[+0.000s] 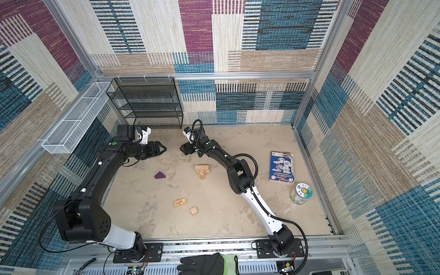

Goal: Build the wood block tower
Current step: 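Move the open right gripper over the text-printed block while the left arm draws back, then lower the right gripper and close it on the text-printed block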

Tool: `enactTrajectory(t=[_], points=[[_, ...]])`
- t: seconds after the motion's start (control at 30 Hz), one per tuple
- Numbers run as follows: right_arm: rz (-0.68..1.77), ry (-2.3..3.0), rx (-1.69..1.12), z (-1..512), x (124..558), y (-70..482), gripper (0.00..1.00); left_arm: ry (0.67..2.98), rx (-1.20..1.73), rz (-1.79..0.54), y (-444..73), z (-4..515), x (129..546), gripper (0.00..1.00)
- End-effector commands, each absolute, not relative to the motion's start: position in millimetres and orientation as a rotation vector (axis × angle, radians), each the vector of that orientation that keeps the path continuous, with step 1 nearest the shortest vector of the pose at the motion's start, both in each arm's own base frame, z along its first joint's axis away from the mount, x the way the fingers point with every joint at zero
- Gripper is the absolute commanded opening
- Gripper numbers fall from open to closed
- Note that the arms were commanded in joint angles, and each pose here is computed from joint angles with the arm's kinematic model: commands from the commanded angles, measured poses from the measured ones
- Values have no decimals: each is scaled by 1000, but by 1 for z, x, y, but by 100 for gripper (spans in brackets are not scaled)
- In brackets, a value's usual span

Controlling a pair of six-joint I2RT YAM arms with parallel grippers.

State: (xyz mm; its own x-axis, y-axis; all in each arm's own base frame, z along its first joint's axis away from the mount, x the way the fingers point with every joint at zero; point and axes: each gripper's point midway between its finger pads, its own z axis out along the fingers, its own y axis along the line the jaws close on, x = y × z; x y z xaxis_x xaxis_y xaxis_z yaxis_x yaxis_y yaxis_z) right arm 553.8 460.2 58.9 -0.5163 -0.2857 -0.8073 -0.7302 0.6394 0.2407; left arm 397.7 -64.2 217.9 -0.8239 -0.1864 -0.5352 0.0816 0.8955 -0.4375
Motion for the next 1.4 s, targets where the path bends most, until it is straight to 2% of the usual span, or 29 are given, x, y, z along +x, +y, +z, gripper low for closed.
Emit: enactTrajectory(t=[0.0,0.6,1.2,1.37], points=[[755,2131,-760,49,552,460,87,2461,-92,-647,-68,220,398,75],[520,2237,-954,51,532,426,75,2467,-99,-657,-68,218,399,74],[397,2223,-989,61,532,414,39,2466,-102,-659,-68,218,400,73],[338,2224,-1020,51,530,414,41,2462,-100,-661,-68,219,399,73]])
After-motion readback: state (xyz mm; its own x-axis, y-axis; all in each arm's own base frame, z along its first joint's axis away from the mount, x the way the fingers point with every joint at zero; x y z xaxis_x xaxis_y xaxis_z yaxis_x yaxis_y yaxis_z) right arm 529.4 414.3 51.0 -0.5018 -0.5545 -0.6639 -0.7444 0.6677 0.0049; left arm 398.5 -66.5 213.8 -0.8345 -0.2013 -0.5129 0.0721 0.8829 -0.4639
